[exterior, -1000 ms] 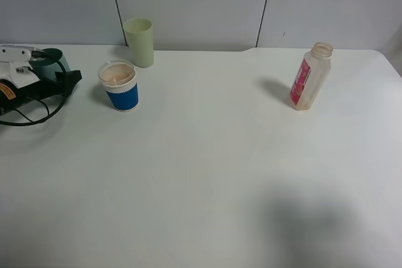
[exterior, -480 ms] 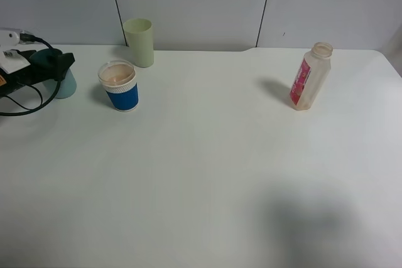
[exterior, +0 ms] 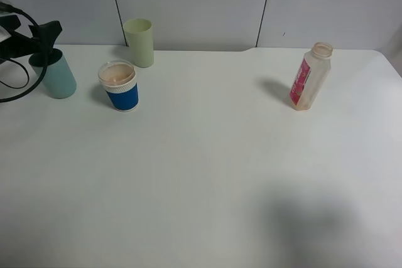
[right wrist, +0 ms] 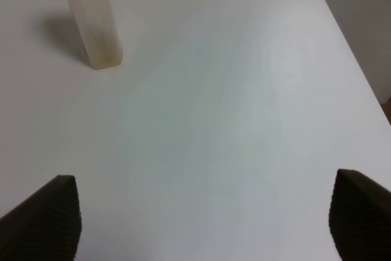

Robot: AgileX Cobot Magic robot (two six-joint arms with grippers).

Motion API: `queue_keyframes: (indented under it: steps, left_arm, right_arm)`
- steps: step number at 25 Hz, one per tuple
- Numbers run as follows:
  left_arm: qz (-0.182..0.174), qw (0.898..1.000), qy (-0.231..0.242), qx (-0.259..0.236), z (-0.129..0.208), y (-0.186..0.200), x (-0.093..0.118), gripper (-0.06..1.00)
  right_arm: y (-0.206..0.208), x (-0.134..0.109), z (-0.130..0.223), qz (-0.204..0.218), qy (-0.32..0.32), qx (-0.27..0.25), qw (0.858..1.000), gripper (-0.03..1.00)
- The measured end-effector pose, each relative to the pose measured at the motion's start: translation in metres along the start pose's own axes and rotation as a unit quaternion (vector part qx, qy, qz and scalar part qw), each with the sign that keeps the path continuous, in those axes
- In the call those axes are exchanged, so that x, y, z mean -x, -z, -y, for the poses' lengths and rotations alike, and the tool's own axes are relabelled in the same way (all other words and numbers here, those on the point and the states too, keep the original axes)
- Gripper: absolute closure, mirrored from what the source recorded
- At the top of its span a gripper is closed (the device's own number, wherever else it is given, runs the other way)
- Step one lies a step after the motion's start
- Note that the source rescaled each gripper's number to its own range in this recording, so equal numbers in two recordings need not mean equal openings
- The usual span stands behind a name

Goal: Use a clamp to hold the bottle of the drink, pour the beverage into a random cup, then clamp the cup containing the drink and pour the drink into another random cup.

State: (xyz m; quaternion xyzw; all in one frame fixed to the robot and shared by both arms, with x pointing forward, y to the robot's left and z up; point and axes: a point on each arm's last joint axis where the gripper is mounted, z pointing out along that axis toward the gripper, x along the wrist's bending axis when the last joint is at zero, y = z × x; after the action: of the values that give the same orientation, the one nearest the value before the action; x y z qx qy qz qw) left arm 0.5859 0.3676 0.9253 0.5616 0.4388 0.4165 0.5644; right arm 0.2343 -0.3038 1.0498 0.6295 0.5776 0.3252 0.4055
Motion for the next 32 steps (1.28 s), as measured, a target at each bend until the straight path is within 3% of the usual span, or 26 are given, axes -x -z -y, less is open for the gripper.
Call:
queue_keyframes:
  steps: [4, 10, 20, 25, 32]
  left_arm:
    - [-0.003, 1.0, 0.001, 0.028, -0.02, 0.005, 0.003, 0.06]
    - [-0.022, 0.996, 0.078, 0.035, -0.044, 0.016, 0.007, 0.06]
    - [-0.119, 0.988, 0.097, -0.011, -0.075, 0.05, 0.019, 0.07]
    - [-0.155, 0.985, 0.077, -0.017, -0.111, 0.073, 0.052, 0.07]
    - [-0.139, 0.988, 0.061, -0.035, -0.135, 0.088, 0.089, 0.07]
  right_arm:
    - [0.0, 0.0, 0.0, 0.0, 0.0, 0.0, 1.0, 0.3]
    - [0.0, 0.0, 0.0, 0.0, 0.0, 0.0, 1.0, 0.3]
    - [0.0, 0.0, 0.0, 0.0, 0.0, 0.0, 1.0, 0.3]
    - [0.0, 0.0, 0.0, 0.0, 0.0, 0.0, 1.0, 0.3]
    - [0.0, 0.0, 0.0, 0.0, 0.0, 0.0, 1.0, 0.3]
